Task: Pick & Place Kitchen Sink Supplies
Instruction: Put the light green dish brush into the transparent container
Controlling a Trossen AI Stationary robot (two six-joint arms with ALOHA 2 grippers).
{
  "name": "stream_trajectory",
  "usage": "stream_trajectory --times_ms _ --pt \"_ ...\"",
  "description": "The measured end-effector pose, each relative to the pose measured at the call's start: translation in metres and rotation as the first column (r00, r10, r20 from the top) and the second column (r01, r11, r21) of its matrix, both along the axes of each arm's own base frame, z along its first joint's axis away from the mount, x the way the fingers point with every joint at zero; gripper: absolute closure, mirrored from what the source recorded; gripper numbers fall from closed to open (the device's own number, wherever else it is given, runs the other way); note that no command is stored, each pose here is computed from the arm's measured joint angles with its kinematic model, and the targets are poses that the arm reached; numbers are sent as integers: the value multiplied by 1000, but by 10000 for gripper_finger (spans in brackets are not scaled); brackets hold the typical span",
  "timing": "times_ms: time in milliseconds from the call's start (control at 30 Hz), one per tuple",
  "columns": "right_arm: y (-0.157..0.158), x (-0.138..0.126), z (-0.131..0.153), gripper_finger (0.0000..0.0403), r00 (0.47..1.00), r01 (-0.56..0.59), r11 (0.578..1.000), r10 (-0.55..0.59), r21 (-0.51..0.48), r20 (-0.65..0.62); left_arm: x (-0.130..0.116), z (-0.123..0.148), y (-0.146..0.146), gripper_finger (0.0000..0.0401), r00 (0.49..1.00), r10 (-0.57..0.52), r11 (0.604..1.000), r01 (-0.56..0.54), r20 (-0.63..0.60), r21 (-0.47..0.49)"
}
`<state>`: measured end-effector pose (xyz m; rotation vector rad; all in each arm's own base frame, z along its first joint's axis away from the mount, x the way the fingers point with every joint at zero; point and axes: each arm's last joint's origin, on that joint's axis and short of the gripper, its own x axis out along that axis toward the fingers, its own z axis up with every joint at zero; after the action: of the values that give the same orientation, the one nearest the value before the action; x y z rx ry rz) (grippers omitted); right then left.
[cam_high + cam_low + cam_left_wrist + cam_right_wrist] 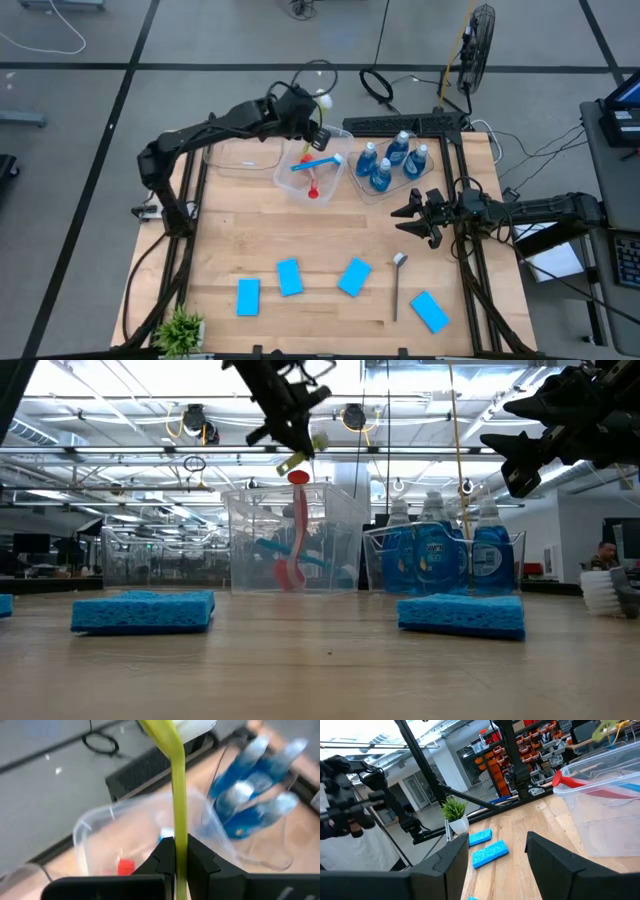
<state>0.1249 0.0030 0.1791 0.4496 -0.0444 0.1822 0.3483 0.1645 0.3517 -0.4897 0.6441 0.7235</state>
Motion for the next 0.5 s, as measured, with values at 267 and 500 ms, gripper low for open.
stream_trajectory --times_ms 267,500 --pt "0 0 0 218 1000 2 1000 -2 1 0 16 -36 6 382 995 -67 989 56 -73 -138" --pt "0 0 0 218 1000 5 1000 -5 0 -1 22 -58 5 382 970 -167 971 131 -174 -202"
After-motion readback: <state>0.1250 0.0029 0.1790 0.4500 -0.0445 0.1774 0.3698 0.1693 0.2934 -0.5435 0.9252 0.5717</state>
